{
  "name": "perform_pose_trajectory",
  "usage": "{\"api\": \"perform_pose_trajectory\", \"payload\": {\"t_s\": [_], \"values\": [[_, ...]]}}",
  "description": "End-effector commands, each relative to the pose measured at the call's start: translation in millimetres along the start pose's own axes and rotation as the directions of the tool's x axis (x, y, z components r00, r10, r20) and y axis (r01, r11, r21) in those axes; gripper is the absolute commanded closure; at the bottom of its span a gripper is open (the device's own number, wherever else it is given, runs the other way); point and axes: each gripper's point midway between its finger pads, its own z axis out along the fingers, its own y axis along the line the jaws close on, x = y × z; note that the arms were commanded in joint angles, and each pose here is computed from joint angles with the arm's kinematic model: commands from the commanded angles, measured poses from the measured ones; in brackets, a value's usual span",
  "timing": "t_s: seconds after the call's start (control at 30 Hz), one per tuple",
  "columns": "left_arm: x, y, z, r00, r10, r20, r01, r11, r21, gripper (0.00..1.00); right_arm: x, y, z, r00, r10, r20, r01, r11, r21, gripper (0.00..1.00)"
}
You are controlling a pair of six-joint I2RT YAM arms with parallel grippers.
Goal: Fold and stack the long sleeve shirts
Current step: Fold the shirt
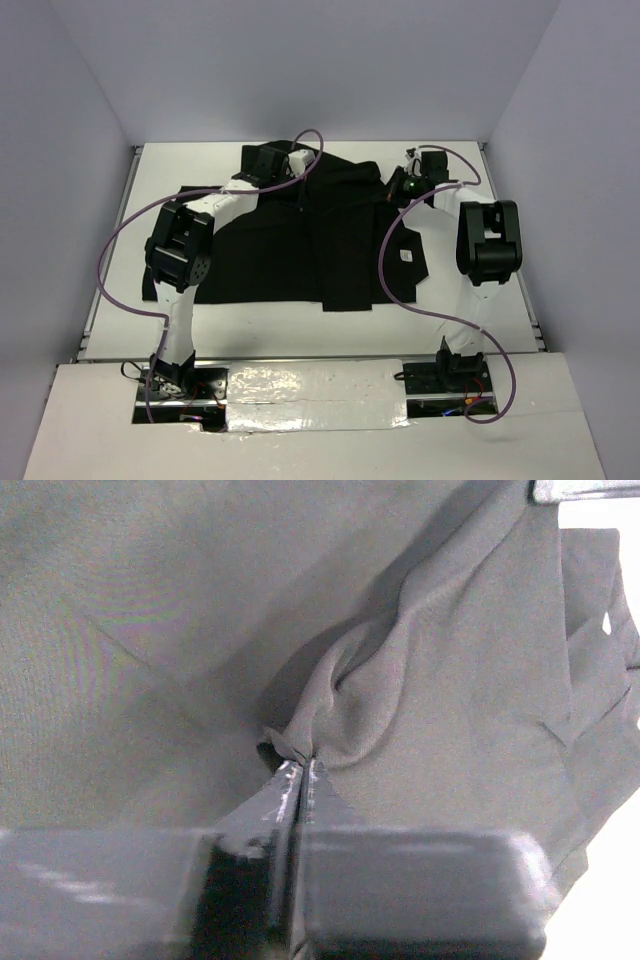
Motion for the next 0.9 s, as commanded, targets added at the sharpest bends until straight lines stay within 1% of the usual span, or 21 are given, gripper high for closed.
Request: {"api": "perform_pose_trajectory", "payload": {"t_s": [0.0,0.03,0.07,0.13,0.17,0.2,0.23,0.27,0.3,0.33,0.37,0.4,0.43,0.53,0.57,0.6,0.63,0.67,0.7,0.8,0.87], "values": [[-11.7,4.0,5.1,0.999,-0.002,0.045,0.002,1.0,-0.006,0.82,-14.7,-2.2,2.6,1.0,0.006,0.011,-0.006,1.0,0.02,0.99],[-9.6,5.9,6.5,0.999,-0.009,0.035,0.01,1.0,-0.012,0.79,-14.4,-5.7,4.6,1.0,0.011,0.008,-0.011,0.999,0.036,0.99],[-10.9,8.3,7.2,0.999,-0.008,0.035,0.008,1.0,-0.024,0.71,-14.3,-9.7,6.5,1.0,0.017,0.001,-0.017,0.999,0.047,0.96],[-6.0,13.7,9.6,1.0,-0.014,0.016,0.015,0.999,-0.046,0.66,-14.5,-14.5,8.8,1.0,0.019,-0.001,-0.019,0.998,0.064,0.9],[-6.9,19.0,9.5,1.0,-0.006,0.02,0.007,0.998,-0.07,0.61,-16.5,-14.1,8.7,1.0,0.016,-0.001,-0.015,0.998,0.067,0.88],[-7.1,22.0,9.4,1.0,-0.004,0.02,0.006,0.997,-0.082,0.59,-17.7,-14.9,9.2,1.0,0.014,-0.001,-0.014,0.997,0.072,0.85],[-10.6,24.9,8.1,1.0,0.0,0.026,0.002,0.995,-0.102,0.54,-22.4,-13.7,9.2,1.0,0.005,0.001,-0.005,0.997,0.082,0.77],[-12.6,26.5,6.8,1.0,0.004,0.027,-0.001,0.994,-0.111,0.52,-25.8,-13.0,8.7,1.0,-0.002,0.003,0.001,0.996,0.087,0.72],[-13.4,28.9,6.2,1.0,0.006,0.025,-0.003,0.993,-0.122,0.47,-28.3,-11.8,8.0,1.0,-0.008,0.004,0.007,0.996,0.09,0.68],[-18.0,28.6,3.6,1.0,0.012,0.025,-0.009,0.992,-0.129,0.46,-35.8,-7.4,6.0,0.999,-0.035,0.014,0.034,0.996,0.088,0.63],[-21.6,30.5,1.3,0.999,0.029,0.027,-0.025,0.99,-0.141,0.4,-37.6,-6.5,2.9,0.999,-0.043,0.014,0.041,0.995,0.095,0.61],[-26.7,28.9,-2.3,0.999,0.043,0.034,-0.038,0.989,-0.144,0.37,-39.2,-5.1,1.4,0.998,-0.054,0.016,0.052,0.993,0.101,0.59],[-32.9,27.9,-5.4,0.998,0.054,0.045,-0.047,0.988,-0.146,0.37,-42.9,-0.3,-3.5,0.996,-0.082,0.025,0.079,0.991,0.105,0.58],[-48.9,24.7,-14.3,0.993,0.093,0.079,-0.08,0.985,-0.151,0.34,-43.0,-0.2,-8.8,0.994,-0.106,0.03,0.101,0.986,0.136,0.57],[-50.8,24.3,-13.8,0.992,0.098,0.085,-0.084,0.985,-0.148,0.27,-40.7,-0.2,-7.8,0.994,-0.104,0.022,0.1,0.986,0.137,0.57],[-47.7,22.4,-9.7,0.992,0.096,0.077,-0.086,0.989,-0.124,0.25,-39.0,-1.0,-6.5,0.995,-0.102,0.014,0.098,0.985,0.143,0.57],[-49.4,20.6,-6.8,0.993,0.095,0.077,-0.086,0.99,-0.107,0.26,-37.2,-3.5,-2.4,0.995,-0.095,0.005,0.094,0.984,0.15,0.57],[-36.3,25.3,2.1,0.997,0.069,0.034,-0.065,0.993,-0.1,0.26,-33.4,-5.5,0.7,0.996,-0.085,-0.009,0.086,0.983,0.16,0.57],[-37.1,21.8,5.8,0.997,0.066,0.026,-0.064,0.995,-0.076,0.27,-33.5,-10.5,4.7,0.997,-0.081,-0.014,0.082,0.98,0.179,0.57],[-21.0,25.1,18.4,0.999,0.043,-0.021,-0.044,0.998,-0.052,0.28,-27.0,-13.2,12.0,0.997,-0.063,-0.041,0.069,0.982,0.178,0.57],[-19.2,26.3,21.3,0.998,0.053,-0.022,-0.054,0.997,-0.051,0.28,-24.3,-12.5,15.8,0.997,-0.064,-0.052,0.072,0.981,0.177,0.56]]}}
